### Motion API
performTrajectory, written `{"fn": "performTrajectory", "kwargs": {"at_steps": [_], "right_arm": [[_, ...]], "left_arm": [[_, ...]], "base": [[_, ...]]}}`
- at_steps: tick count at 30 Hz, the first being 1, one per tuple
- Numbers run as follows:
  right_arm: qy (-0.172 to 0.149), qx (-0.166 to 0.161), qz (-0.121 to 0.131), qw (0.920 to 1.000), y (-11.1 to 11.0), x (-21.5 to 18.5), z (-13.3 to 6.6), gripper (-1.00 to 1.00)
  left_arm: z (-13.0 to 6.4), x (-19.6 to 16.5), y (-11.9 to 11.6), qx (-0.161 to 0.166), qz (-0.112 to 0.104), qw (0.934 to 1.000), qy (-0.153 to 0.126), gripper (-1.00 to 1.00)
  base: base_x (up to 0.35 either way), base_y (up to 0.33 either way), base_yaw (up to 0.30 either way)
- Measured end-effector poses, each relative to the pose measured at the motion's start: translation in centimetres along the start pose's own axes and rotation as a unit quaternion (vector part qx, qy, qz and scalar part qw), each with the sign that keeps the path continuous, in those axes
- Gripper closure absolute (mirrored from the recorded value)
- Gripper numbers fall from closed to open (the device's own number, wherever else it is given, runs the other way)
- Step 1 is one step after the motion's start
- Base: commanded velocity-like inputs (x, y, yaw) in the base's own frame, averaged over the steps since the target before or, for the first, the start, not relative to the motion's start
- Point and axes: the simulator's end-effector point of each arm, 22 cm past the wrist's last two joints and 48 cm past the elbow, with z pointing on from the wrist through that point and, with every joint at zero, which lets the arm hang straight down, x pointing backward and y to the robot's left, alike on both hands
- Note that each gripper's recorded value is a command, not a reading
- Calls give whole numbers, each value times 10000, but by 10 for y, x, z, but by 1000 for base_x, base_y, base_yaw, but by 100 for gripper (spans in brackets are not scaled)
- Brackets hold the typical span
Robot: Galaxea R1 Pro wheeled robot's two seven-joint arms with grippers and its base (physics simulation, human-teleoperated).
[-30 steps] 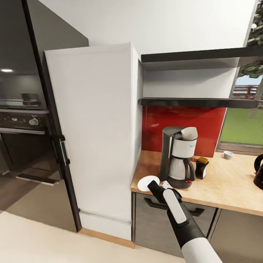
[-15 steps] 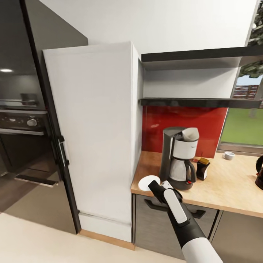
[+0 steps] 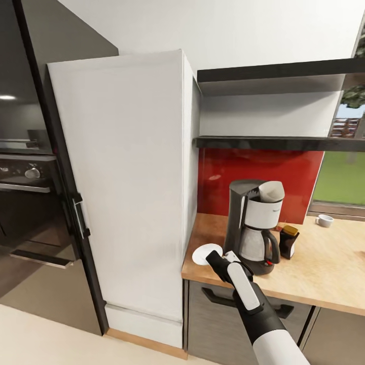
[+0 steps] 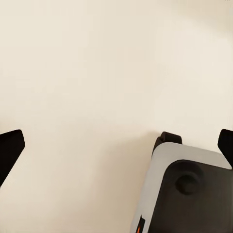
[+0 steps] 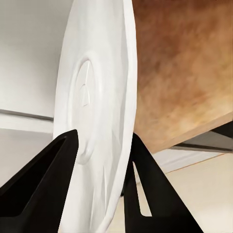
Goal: Set up a coffee station on the kitchen countertop: keep the coffee maker on the countertop, move the bottle of coffee from the kitchen shelf to the counter next to the coffee maker, place a paper coffee filter on top of the coffee maker, put the saucer next to the coffee maker with the coffee cup on the saucer, and place the electric kettle next to the coffee maker.
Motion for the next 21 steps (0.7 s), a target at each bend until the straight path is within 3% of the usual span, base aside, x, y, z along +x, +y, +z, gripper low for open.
{"fn": "performTrajectory", "kwargs": {"at_steps": [12, 21], "right_arm": [[5, 15, 0, 10000, -1, 1, 0, 100], [14, 17, -1, 10000, -1, 2, 1, 100]], "left_arm": [[0, 0, 2, -39, 5, 10000, 9, -100], [0, 0, 2, -46, 10, 10000, 9, -100]], "base": [[75, 47, -3], [2, 151, -144]]}}
